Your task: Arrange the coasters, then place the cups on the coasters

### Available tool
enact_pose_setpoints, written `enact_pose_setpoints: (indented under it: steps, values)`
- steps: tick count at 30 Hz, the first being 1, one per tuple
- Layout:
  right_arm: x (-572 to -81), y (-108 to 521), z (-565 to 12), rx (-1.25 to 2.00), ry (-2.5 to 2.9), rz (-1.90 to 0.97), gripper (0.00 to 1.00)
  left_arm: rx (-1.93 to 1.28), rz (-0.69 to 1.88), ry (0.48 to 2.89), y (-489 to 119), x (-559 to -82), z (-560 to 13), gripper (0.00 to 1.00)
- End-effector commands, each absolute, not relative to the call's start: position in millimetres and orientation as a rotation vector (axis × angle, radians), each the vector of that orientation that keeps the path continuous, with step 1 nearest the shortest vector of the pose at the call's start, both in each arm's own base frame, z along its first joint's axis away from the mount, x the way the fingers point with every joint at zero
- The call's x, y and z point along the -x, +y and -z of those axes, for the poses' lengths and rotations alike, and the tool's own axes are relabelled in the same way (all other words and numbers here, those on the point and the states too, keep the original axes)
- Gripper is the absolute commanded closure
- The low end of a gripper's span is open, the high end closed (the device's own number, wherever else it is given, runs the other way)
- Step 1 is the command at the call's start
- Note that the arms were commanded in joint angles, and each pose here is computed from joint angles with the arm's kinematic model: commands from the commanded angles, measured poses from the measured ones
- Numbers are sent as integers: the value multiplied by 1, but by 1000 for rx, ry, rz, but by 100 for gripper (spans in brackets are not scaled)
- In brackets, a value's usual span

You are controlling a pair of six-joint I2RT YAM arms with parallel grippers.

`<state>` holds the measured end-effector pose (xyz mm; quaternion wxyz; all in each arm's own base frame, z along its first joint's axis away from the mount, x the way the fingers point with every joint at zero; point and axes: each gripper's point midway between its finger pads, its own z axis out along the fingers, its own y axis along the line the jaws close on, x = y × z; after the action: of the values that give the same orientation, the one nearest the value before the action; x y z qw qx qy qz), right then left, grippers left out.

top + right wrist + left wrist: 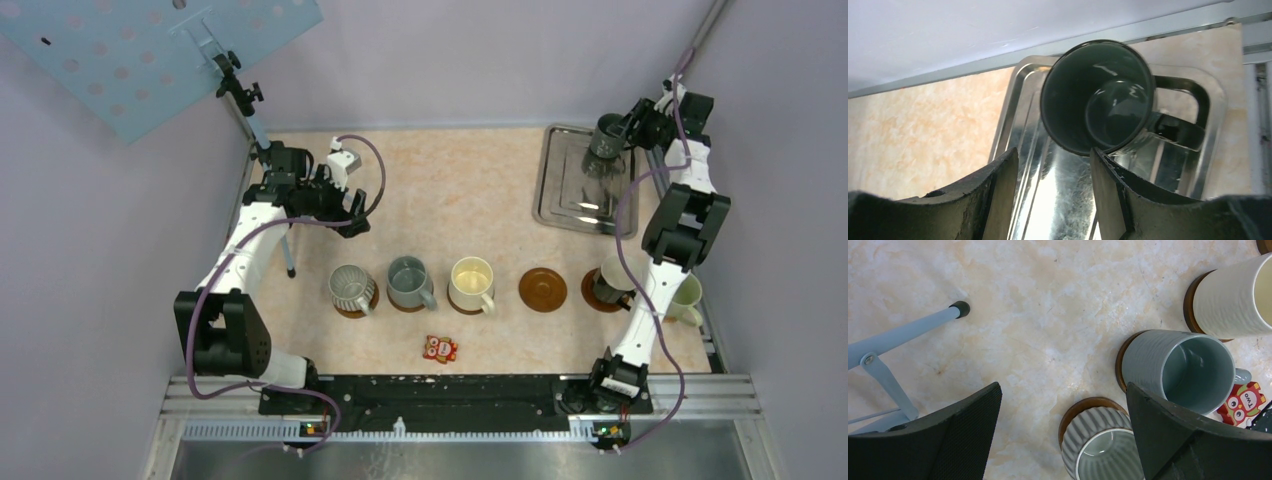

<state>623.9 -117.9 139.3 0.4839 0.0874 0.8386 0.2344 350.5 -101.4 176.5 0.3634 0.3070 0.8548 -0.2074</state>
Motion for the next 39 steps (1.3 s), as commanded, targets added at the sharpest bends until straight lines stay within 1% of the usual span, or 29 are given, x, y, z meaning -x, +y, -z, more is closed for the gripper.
enact_pose_setpoints:
  steps: [1,3,6,8,9,10,13,15,18,22,39]
  values:
    - [-615,-92,-182,-101,1990,-676,46,-806,528,2140,-105,-357,-193,1]
    - [-612,-87,-191,-48,1978,-684,46,-804,530,2139,-105,-358,-193,1]
    - [-610,-100,-215,11,1931,-615,45,-805,531,2138,-105,-357,-194,1]
    - [-609,-117,-230,54,1902,-551,39,-808,533,2140,-106,-356,-194,1]
    - [-608,-127,-236,106,1894,-498,34,-812,532,2138,-106,-356,-195,1]
    - [-607,-139,-239,179,1892,-419,32,-816,532,2138,-105,-355,-194,1]
    - [-600,-177,-236,285,1944,-153,28,-827,534,2136,-106,-352,-195,1]
    - [-597,-191,-231,349,1962,-28,27,-829,537,2137,-106,-350,-194,1]
    - [-596,-198,-229,427,1960,47,26,-832,540,2138,-106,-348,-193,1]
    - [-598,-201,-211,513,1982,59,25,-834,546,2142,-106,-348,-192,1]
    - [-627,-191,-149,876,1942,209,31,-838,536,2160,-104,-348,-192,1]
